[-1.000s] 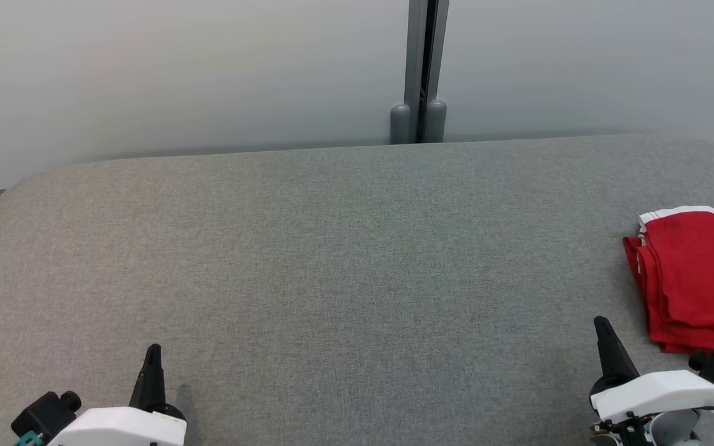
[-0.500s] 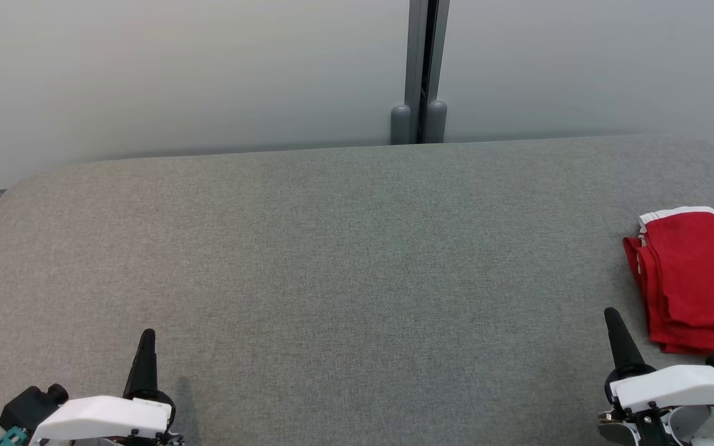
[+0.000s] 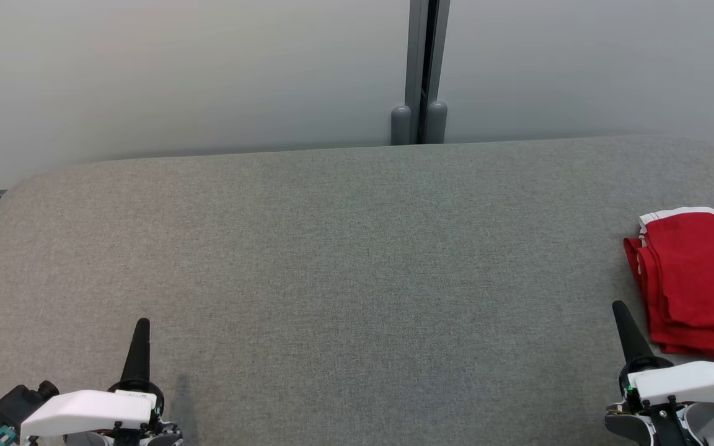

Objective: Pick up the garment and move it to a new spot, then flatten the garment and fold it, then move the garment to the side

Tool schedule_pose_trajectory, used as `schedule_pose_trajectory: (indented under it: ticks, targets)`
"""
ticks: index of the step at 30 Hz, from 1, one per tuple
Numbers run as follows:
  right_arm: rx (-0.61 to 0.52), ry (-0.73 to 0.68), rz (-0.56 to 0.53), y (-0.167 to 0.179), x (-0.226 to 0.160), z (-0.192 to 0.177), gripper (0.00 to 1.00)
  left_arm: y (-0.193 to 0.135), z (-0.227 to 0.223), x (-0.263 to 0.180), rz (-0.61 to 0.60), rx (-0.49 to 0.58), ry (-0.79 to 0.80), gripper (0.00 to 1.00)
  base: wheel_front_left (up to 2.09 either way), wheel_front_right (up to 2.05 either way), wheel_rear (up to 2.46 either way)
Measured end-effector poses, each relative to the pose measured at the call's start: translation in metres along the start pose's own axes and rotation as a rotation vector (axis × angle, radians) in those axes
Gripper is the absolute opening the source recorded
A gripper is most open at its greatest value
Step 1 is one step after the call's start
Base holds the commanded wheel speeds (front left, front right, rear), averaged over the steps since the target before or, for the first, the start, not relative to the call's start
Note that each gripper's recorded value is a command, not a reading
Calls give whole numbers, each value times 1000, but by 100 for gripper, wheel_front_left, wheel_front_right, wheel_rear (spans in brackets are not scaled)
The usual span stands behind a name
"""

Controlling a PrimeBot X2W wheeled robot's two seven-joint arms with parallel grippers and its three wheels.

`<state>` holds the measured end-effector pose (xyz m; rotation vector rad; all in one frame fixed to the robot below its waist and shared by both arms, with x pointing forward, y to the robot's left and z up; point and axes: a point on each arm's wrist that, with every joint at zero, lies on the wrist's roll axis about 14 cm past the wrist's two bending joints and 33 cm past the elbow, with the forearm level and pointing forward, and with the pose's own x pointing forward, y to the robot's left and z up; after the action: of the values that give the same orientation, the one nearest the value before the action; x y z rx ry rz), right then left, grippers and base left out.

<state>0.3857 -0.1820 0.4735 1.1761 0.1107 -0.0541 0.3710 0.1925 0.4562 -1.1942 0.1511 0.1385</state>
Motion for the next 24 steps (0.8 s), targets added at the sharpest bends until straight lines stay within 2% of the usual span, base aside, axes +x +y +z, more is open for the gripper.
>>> schedule_pose_trajectory:
  ticks: [24]
  targets:
    - [198, -21, 41, 10, 0, 13, 0, -20, 10, 4, -78, -189, -2, 0, 0, 0, 0]
